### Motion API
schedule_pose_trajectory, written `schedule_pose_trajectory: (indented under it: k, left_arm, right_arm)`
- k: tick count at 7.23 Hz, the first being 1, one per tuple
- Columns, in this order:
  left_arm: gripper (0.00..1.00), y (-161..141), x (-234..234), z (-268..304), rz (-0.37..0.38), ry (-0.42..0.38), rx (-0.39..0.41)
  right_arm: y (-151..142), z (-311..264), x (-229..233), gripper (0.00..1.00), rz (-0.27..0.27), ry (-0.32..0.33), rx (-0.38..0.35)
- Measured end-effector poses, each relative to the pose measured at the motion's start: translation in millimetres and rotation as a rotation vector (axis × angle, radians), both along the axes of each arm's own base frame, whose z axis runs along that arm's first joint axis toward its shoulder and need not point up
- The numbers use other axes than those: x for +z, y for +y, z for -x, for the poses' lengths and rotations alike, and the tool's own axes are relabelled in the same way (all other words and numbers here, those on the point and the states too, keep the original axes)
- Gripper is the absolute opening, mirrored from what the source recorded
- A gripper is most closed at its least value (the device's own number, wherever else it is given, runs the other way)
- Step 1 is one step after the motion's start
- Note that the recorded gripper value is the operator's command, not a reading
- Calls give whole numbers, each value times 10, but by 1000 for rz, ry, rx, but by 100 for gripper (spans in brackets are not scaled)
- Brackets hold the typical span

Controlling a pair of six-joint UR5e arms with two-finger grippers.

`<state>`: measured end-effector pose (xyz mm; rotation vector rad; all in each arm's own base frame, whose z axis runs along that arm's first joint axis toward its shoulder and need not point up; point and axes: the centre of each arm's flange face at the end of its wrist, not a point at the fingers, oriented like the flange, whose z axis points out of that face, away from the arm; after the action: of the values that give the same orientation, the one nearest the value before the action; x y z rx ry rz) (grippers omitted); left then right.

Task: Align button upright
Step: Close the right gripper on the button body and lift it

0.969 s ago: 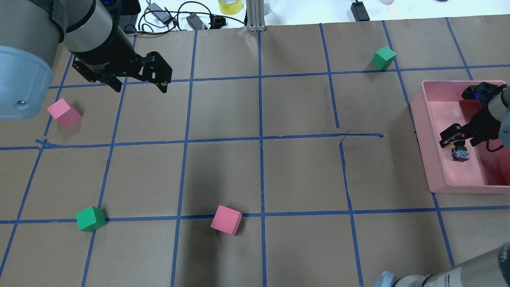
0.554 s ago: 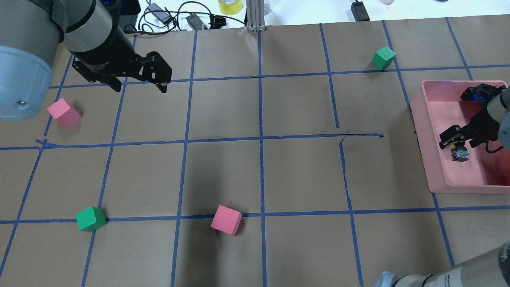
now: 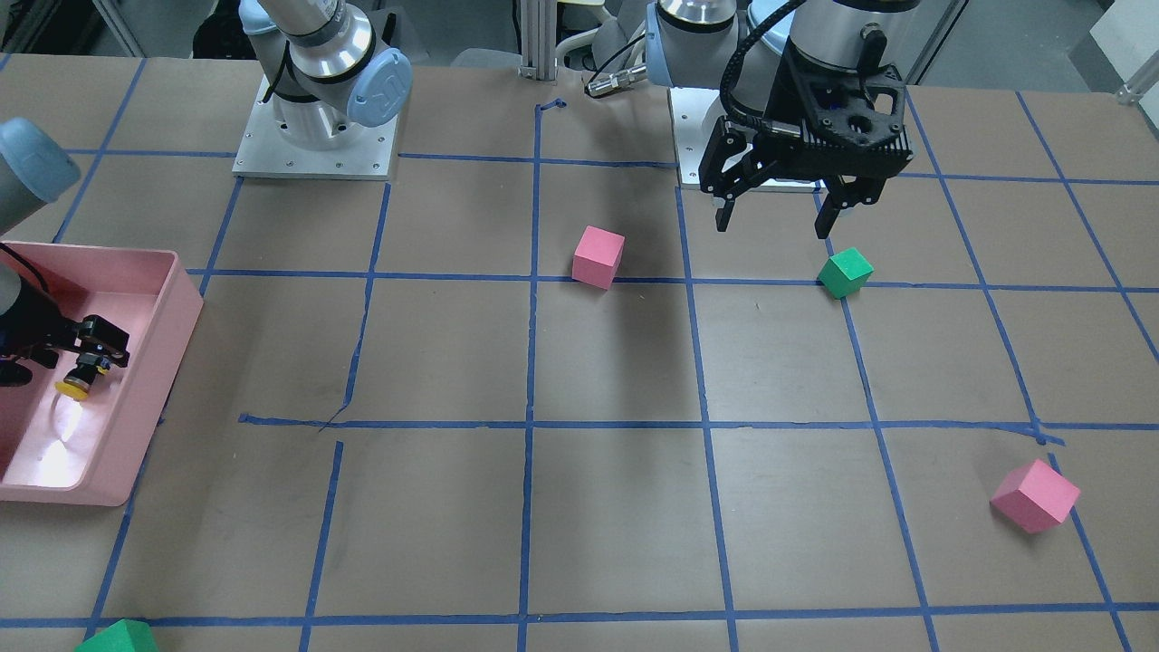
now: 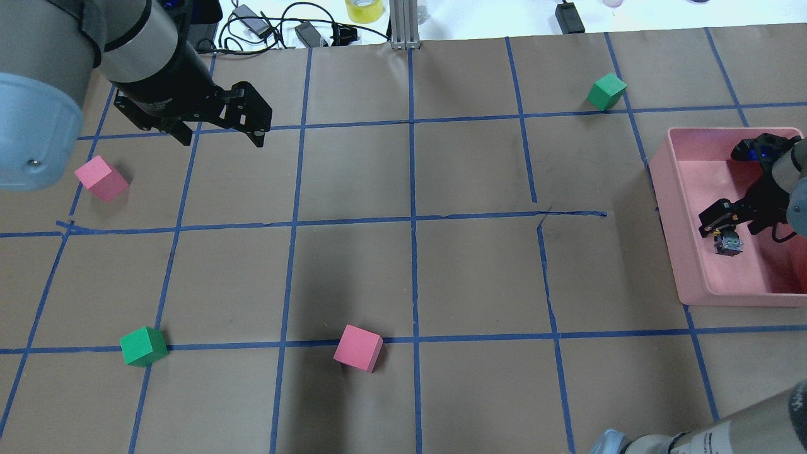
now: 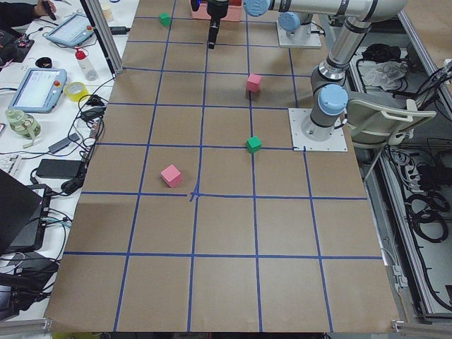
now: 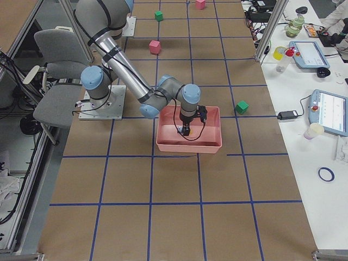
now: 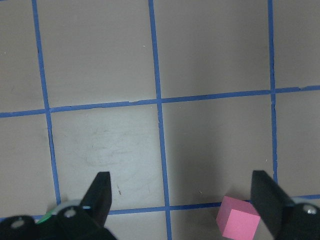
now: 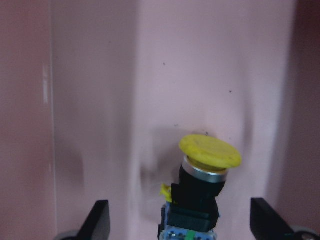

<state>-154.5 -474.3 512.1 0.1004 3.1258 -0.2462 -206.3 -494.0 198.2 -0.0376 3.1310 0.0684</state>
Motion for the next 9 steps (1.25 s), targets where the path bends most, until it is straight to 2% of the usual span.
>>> schedule_pose_trajectory:
  k: [2,3,4,7,9]
  left_arm:
    - [100,0,0,0,0,0,0]
    - [100,0,0,0,0,0,0]
    - [100,0,0,0,0,0,0]
    - [100,-2,0,-6,0,0,1]
    - [100,-2,0,-6,0,0,1]
  right_arm:
    - [6,4,-7,58,-6,5,1]
    - [4,8,-6,47,-7,6,2]
    - [4,18,-1,31,-11,13,3]
    - [24,71,42,0,-43,57,5]
    - [-14,107,132,0,-44,64,4]
